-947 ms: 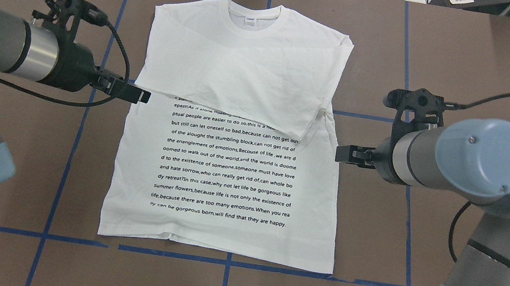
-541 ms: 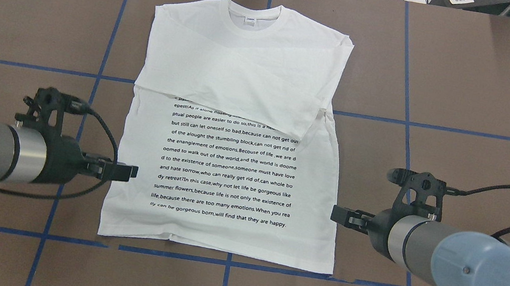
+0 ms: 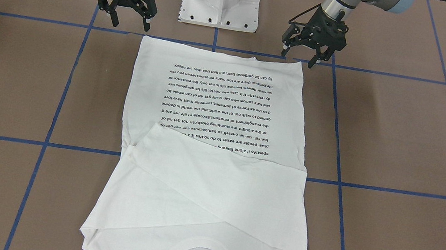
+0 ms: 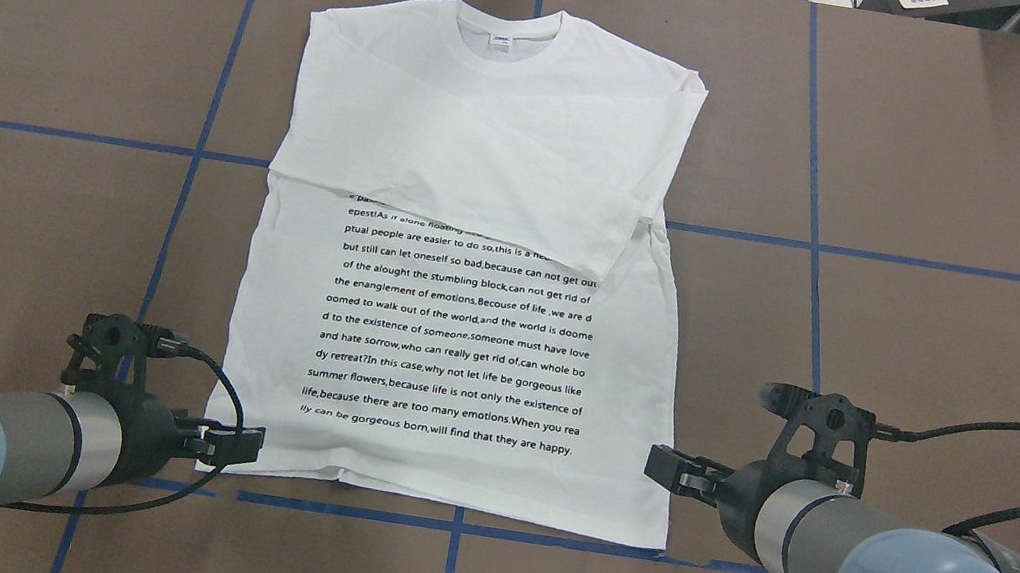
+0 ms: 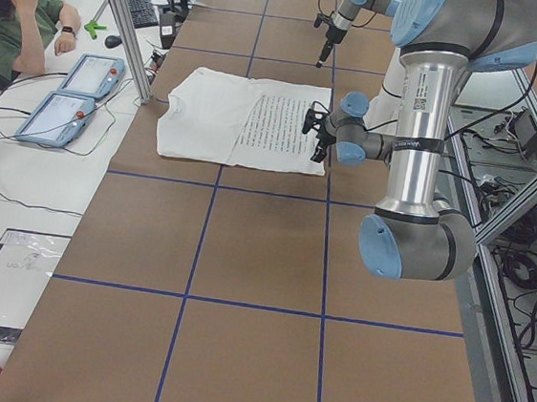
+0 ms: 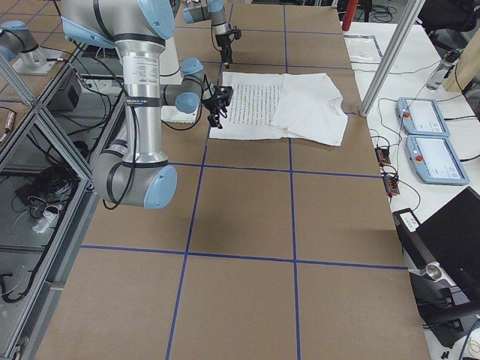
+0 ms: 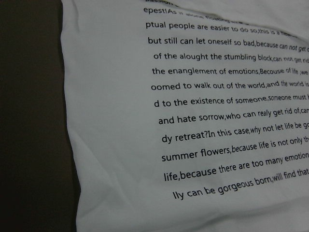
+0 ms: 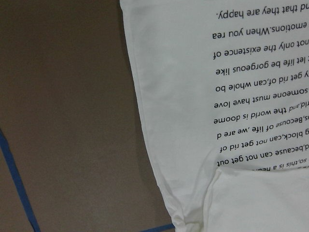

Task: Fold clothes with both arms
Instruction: 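Grasp the hem corners with both grippers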

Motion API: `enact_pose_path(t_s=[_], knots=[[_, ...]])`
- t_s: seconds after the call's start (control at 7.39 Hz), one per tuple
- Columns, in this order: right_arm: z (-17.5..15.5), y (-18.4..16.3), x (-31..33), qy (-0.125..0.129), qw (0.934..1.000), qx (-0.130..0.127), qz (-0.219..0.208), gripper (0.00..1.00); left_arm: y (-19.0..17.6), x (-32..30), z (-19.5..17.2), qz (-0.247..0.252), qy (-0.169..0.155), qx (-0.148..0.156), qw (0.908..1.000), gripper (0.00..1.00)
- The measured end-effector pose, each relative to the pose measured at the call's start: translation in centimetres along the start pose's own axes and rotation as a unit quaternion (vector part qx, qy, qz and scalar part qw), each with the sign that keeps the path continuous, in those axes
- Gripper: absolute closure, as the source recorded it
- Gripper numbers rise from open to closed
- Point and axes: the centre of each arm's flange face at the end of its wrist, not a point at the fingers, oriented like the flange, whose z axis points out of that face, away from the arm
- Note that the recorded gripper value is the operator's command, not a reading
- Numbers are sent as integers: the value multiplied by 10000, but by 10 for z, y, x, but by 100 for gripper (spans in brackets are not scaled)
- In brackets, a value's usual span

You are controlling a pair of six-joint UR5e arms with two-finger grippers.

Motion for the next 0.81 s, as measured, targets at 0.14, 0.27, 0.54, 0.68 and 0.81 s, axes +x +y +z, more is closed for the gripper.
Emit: enact_pose_path(t_s=[0.14,0.27,0.54,0.68,0.81], knots=[[0,0,0,-3,10000,4,1,0,4,-4,8,1,-81,-12,10000,7],[0,0,0,-5,10000,6,2,0,6,-7,14,-32,-153,-23,9999,13],[0,1,0,1,10000,7,0,0,9,-13,21,-107,-282,-58,9995,48],[1,1,0,2,10000,4,-2,0,11,-15,24,-114,-329,-75,9994,65],[1,1,0,4,10000,3,-4,0,13,-16,26,-107,-390,-103,9991,73]])
